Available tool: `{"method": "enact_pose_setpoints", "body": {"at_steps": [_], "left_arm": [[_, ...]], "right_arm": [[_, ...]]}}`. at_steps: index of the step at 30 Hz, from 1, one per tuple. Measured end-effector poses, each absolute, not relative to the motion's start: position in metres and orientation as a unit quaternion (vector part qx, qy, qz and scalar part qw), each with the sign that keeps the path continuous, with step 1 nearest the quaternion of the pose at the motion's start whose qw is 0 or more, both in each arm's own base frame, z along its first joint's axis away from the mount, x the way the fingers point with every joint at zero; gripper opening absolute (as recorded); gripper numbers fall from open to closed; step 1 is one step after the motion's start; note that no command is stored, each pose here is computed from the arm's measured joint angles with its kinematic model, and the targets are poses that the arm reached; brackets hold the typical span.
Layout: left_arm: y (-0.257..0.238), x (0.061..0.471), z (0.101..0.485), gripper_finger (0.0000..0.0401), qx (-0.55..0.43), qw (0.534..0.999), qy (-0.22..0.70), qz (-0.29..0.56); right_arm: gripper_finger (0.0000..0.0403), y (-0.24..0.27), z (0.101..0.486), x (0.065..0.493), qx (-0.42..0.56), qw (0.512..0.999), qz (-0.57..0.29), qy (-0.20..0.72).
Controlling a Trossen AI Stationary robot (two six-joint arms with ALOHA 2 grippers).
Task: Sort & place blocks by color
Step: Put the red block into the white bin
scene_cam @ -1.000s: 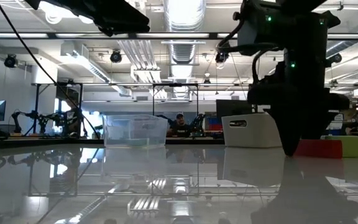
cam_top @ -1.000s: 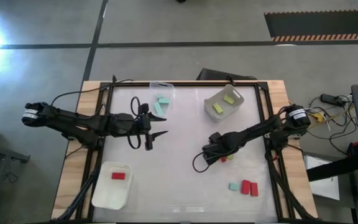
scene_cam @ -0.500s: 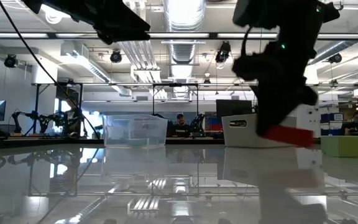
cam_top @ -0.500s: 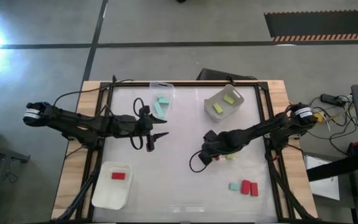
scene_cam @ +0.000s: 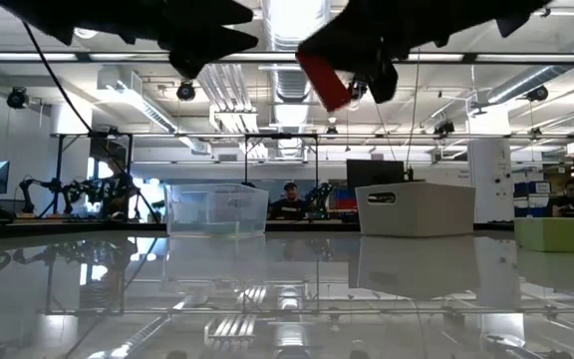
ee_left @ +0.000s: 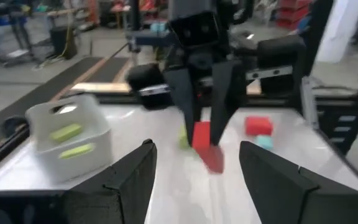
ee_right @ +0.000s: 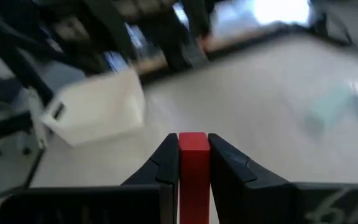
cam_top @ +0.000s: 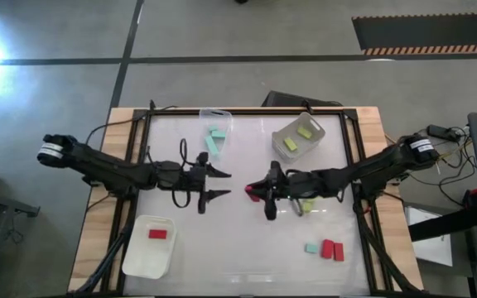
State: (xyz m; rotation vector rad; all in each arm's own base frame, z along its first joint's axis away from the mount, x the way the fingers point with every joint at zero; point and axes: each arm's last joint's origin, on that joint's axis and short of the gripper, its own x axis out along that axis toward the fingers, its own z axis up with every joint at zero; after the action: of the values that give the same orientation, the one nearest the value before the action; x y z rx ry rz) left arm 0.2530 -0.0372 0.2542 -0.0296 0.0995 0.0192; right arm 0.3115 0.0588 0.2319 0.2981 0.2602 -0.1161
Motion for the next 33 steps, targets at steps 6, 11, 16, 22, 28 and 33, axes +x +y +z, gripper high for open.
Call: {"method": "enact_pose_setpoints", "body": {"at_steps": [6,11,16,22,28,33], "left_arm": [[-0.042,0.271,0.235,0.0214,-0.021,1.000,0.015,0.001],[-0.046,0.286,0.226,0.0214,-0.029,0.999,-0.034,-0.019],[-0.049,0.298,0.217,0.0214,-0.037,0.995,-0.086,-0.031],[-0.051,0.313,0.212,0.0189,-0.037,0.994,-0.097,-0.035],[-0.051,0.317,0.212,0.0074,-0.038,0.995,-0.094,-0.027],[-0.050,0.315,0.209,0.0042,-0.050,0.995,-0.085,-0.018]], "right_arm": [[0.0043,0.059,0.239,0.313,0.104,0.994,-0.021,-0.012],[0.0043,0.057,0.241,0.315,0.079,0.996,-0.024,-0.030],[0.0043,0.056,0.244,0.316,0.079,0.996,-0.026,-0.035],[0.0043,0.056,0.244,0.316,0.076,0.996,-0.025,-0.035],[0.0043,0.057,0.244,0.316,0.064,0.997,-0.020,-0.035],[0.0102,0.056,0.244,0.316,0.063,0.997,-0.024,-0.035]]}}
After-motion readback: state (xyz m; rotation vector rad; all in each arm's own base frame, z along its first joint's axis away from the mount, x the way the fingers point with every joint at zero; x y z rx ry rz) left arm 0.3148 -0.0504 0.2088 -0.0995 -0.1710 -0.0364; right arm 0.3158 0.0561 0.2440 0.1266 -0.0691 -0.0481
